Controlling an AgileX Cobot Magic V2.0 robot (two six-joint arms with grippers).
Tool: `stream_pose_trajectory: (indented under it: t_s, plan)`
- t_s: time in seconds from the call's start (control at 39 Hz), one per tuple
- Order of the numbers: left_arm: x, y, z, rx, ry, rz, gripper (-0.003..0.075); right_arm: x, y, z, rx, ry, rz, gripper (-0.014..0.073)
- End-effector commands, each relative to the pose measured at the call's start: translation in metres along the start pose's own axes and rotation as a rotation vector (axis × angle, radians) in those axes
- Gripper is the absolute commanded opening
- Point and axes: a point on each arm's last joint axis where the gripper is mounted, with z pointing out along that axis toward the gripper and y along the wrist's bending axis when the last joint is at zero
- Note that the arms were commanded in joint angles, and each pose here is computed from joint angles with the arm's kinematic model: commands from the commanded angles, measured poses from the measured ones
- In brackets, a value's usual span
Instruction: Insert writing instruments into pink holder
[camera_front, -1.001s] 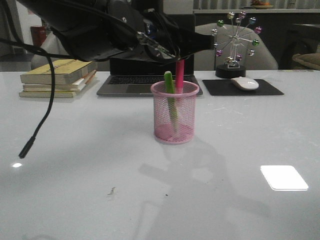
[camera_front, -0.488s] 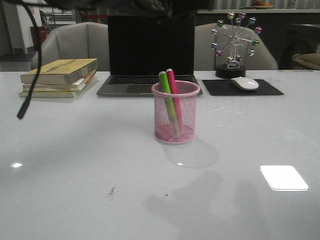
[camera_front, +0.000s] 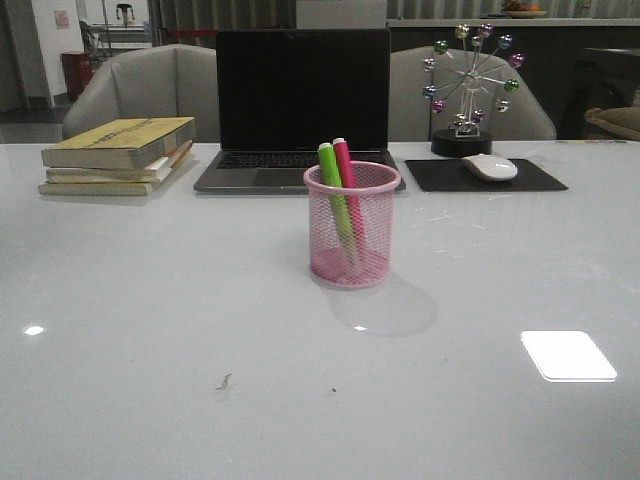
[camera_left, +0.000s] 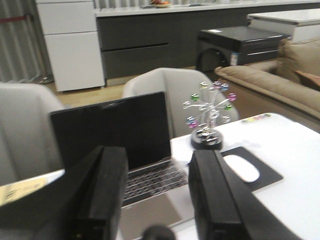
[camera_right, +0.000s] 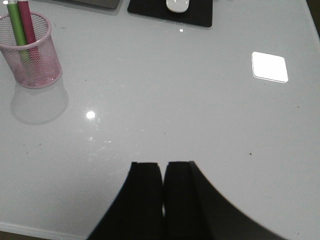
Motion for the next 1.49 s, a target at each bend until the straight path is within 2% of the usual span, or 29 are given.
stream_pose_trajectory:
  t_s: [0.0,0.15,0.28,0.44,0.67,0.92,1.05,1.46]
  plan:
    - [-0.036,0.02,-0.045,-0.057,-0.089,-0.002,0.0365,-0.013,-0.002,-0.005,0.02,-0.1,-0.003,0.0167]
    - [-0.039,0.04,-0.093,-0.155,-0.118,0.004,0.0345,-0.013,-0.002,-0.005,0.02,-0.1,-0.003,0.0167]
    - [-0.029,0.044,-0.136,-0.221,-0.138,0.009,0.033,-0.013,-0.002,-0.005,0.02,-0.1,-0.003,0.0167]
    - [0.001,0.038,-0.182,-0.269,-0.115,0.008,0.033,-0.013,-0.002,-0.005,0.02,-0.1,-0.003,0.0167]
    - [0.049,0.026,-0.225,-0.31,-0.062,-0.01,0.0331,-0.013,-0.002,-0.005,0.02,-0.1,-0.003,0.0167]
    - [0.075,0.018,-0.249,-0.354,-0.075,-0.005,0.0332,-0.013,-0.002,-0.005,0.02,-0.1,-0.003,0.0167]
    - [0.084,0.013,-0.249,-0.308,0.022,-0.02,0.0332,-0.013,-0.002,-0.005,0.02,-0.1,-0.003,0.0167]
    - [0.086,0.012,-0.248,-0.295,0.042,-0.027,0.0331,-0.013,-0.002,-0.005,0.02,-0.1,-0.003,0.0167]
